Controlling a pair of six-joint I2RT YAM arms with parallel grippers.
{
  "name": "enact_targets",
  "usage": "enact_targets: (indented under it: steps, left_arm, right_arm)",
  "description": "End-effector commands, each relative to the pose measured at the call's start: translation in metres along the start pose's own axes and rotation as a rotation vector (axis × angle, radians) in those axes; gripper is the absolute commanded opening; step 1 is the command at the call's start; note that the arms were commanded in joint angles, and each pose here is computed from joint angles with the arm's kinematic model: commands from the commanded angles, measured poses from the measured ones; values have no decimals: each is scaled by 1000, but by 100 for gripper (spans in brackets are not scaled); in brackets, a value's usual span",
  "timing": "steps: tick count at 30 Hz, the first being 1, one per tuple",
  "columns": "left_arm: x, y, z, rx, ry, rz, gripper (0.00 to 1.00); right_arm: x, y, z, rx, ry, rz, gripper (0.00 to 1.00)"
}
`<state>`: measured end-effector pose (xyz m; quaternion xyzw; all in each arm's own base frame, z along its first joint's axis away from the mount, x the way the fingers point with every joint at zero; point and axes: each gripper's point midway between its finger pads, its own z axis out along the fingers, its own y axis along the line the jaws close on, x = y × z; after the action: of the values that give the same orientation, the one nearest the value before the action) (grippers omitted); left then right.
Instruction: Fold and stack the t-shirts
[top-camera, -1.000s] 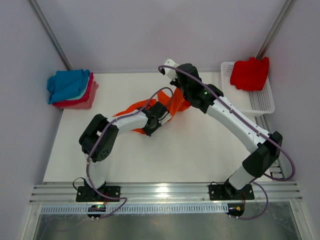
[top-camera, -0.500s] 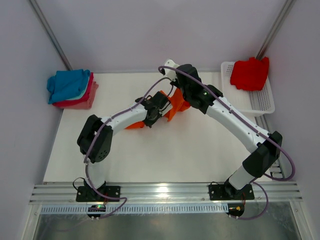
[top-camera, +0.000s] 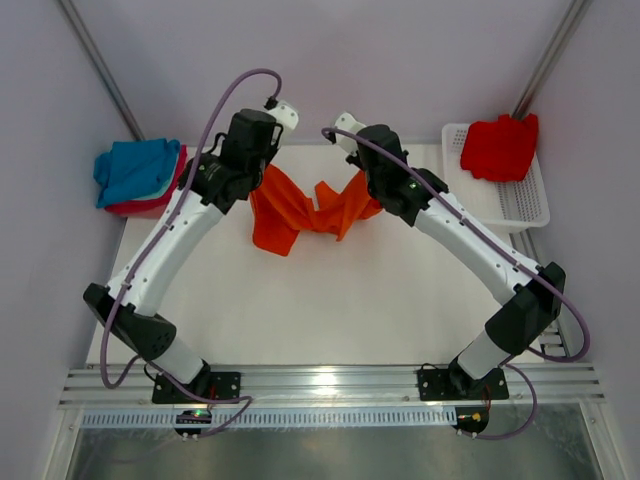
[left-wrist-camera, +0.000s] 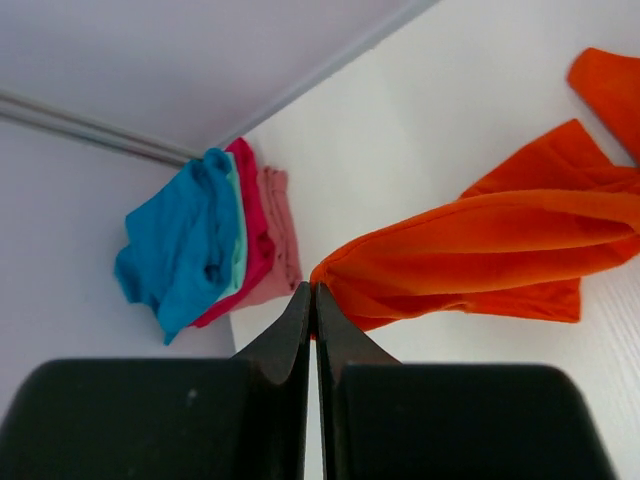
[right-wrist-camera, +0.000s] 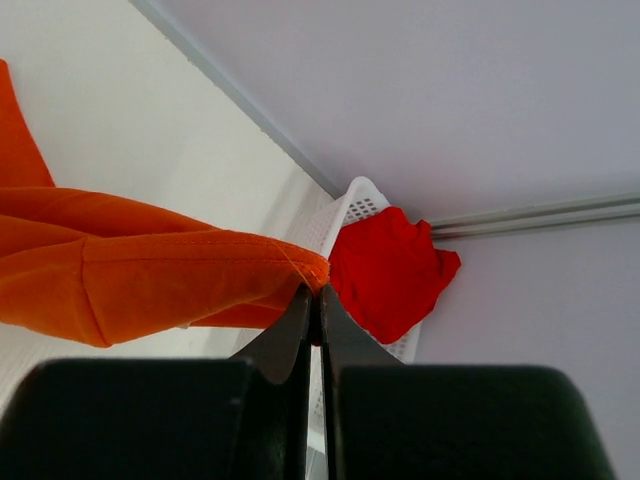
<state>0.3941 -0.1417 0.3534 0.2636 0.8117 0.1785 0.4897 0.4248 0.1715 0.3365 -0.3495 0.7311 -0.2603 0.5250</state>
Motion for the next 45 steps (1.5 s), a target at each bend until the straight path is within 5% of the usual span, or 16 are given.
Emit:
enact_targets:
  steps: [1,13,29,45]
  left_arm:
    - [5,50,-15,-177,7,-21,0]
    - [-5,148,-89,-467,-111,-85,0]
    - [-5,204,-140,-615,-160,-120,0]
    - [1,221,-185,-624,-312,-305,0]
  right_arm:
    - [-11,-64,-22,167,-52,87,3]
    - [11,-83,-28,216,-23,140,3]
    - [58,-27,-16,106,55,181,3]
    - [-13,-187,-113,362,-212,372,3]
